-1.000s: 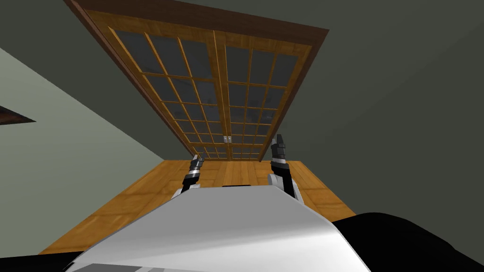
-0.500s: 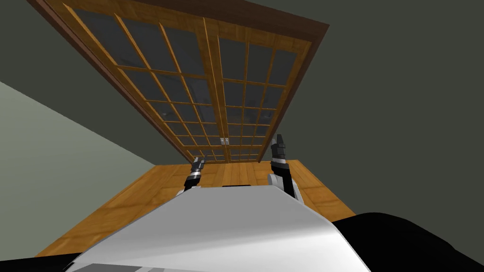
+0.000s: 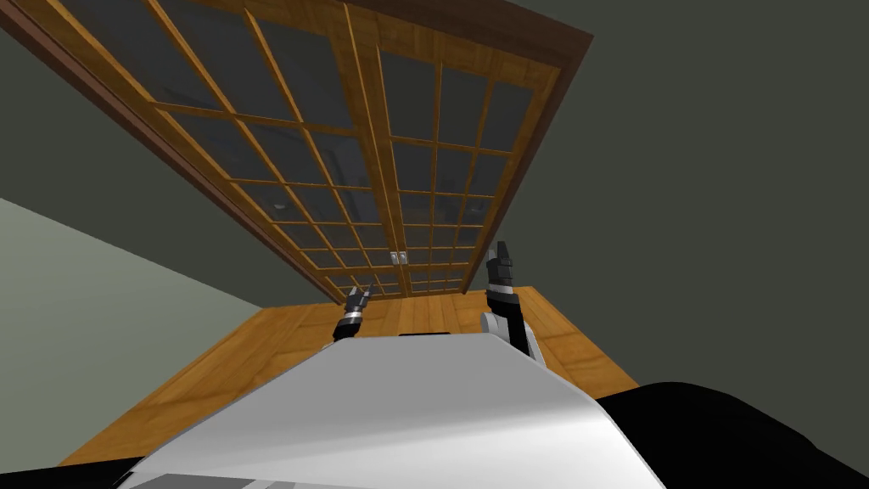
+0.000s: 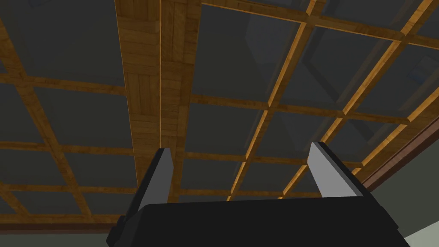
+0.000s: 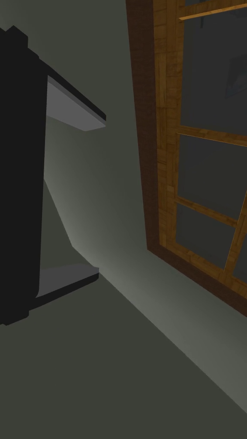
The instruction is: Pull the door open
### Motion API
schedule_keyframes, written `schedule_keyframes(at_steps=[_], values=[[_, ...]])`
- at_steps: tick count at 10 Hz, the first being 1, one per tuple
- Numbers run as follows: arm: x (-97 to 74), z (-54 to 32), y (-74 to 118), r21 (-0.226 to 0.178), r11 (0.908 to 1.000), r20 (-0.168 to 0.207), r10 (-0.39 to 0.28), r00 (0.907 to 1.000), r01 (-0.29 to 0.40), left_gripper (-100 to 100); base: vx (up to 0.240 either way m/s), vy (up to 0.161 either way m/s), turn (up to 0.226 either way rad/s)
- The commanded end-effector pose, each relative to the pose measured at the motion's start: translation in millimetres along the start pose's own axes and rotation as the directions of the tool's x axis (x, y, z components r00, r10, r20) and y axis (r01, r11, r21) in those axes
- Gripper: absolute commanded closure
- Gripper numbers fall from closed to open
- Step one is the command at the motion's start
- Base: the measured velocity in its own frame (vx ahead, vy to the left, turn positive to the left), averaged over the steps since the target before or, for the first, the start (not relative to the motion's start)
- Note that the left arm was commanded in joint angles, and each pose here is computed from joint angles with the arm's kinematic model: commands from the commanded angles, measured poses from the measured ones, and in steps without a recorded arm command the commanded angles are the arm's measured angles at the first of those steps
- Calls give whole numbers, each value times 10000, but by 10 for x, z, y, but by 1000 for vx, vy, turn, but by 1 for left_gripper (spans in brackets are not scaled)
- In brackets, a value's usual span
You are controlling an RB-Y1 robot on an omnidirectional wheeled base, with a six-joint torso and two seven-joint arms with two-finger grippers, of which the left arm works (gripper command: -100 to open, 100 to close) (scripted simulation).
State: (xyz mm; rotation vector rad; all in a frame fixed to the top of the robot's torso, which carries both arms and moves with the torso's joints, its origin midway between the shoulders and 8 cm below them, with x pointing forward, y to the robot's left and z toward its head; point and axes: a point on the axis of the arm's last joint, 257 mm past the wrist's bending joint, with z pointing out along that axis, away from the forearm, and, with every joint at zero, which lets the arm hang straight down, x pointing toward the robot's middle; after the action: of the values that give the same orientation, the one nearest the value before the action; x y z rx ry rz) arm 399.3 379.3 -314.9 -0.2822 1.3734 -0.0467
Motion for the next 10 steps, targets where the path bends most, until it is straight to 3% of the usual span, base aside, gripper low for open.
schedule_keyframes(at_steps=[1,8,10], values=[[117,-26,23,-58,9994,-223,348,9991,-350,-100,113,9,-76],[500,-148,66,-131,9894,-1034,1428,9843,-1449,-100,97,9,-68],[630,-194,65,-103,9836,-1310,1770,9755,-1799,-100,125,31,-81]])
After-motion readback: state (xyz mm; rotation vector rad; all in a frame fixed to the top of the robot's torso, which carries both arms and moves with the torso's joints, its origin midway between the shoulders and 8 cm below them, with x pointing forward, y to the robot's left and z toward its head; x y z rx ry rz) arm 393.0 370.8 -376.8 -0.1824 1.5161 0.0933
